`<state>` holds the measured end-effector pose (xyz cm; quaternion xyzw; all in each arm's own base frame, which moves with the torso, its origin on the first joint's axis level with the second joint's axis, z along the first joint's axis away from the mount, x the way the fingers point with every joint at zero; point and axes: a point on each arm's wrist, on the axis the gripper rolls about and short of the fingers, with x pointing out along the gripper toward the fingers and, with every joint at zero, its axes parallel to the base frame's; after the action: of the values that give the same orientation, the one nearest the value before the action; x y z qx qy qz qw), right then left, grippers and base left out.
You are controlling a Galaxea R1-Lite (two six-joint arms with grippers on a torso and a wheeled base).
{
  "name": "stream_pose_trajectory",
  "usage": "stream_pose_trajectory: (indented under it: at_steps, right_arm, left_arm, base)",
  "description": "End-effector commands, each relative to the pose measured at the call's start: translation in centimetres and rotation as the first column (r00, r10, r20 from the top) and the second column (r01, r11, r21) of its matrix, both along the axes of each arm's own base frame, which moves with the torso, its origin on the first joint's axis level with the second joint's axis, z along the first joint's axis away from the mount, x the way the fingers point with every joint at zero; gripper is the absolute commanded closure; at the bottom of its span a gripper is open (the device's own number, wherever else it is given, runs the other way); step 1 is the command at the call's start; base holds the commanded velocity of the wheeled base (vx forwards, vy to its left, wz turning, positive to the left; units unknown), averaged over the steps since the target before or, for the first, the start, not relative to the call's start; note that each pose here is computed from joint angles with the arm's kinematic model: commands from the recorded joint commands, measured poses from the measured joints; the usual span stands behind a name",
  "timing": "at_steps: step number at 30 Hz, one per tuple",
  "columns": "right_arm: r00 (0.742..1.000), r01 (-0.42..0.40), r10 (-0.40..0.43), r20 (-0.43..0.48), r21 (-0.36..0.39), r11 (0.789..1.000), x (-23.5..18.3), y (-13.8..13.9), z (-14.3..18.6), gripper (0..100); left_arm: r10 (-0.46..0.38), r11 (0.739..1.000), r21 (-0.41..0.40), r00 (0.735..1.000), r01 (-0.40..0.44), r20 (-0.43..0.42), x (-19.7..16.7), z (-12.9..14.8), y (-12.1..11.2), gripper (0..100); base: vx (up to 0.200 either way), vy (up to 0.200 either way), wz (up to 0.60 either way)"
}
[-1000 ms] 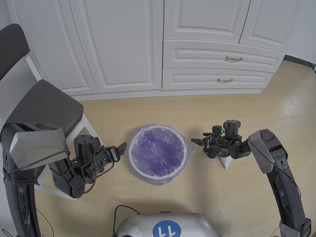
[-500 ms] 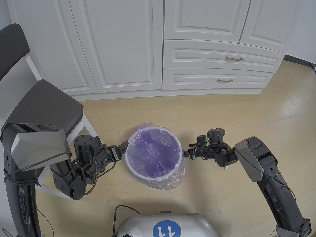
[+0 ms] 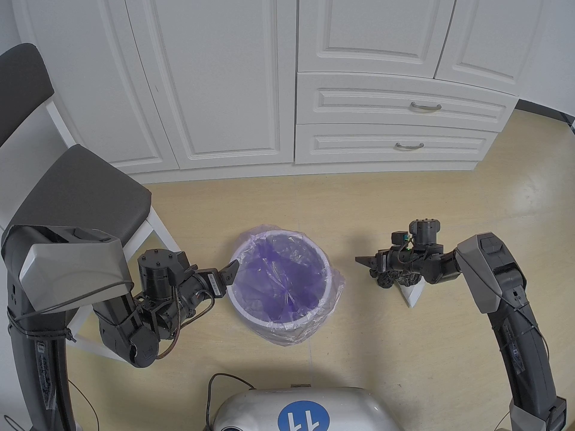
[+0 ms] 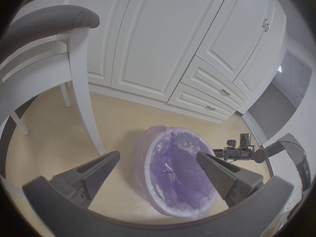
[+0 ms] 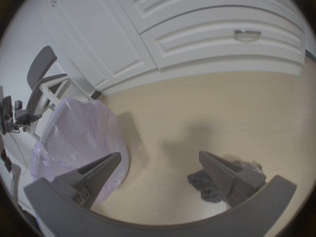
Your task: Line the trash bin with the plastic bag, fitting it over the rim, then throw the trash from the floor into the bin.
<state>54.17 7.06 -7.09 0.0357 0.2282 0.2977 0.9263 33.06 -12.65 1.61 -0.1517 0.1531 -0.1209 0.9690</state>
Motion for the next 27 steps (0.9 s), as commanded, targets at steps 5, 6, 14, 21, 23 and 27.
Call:
stream_pose_trajectory:
  at_steps: [5,6,14,21,23,27]
  right_arm:
    - [0.981,0.099,-0.104,-0.163,-0.039,0.994,-0.3,-5.3,1.4,0]
    - [0.981,0.101,-0.107,-0.164,-0.045,0.994,-0.3,-5.6,1.1,0]
    - [0.977,0.151,-0.17,-0.129,-0.143,0.978,-0.4,-8.2,-1.0,0]
    - [0.974,0.195,-0.214,-0.079,-0.195,0.961,-0.4,-9.5,-2.9,0]
    - [0.974,0.192,-0.213,-0.078,-0.218,0.957,-0.5,-9.2,-3.9,0]
    - [0.978,0.188,-0.204,-0.032,-0.276,0.943,-0.7,-8.8,-6.3,0]
  left_arm:
    - [-0.023,1.0,0.011,1.0,0.023,-0.01,-0.4,-0.4,-0.8,0]
    - [-0.026,1.0,0.011,1.0,0.026,-0.011,-0.4,-0.4,-0.9,0]
    - [-0.024,1.0,0.011,1.0,0.024,-0.014,-0.4,-0.5,-0.9,0]
    - [-0.023,1.0,0.019,1.0,0.023,-0.013,-0.5,-0.5,-0.9,0]
    - [-0.029,0.999,0.036,0.999,0.029,-0.018,-0.8,-0.6,-0.8,0]
    - [-0.04,0.997,0.064,0.999,0.039,0.024,-1.3,-0.6,-0.6,0]
  base:
    - [0.0,0.0,0.0]
    - [0.0,0.0,0.0]
    - [0.0,0.0,0.0]
    - [0.0,0.0,0.0]
    - [0.0,0.0,0.0]
    - [0.0,0.0,0.0]
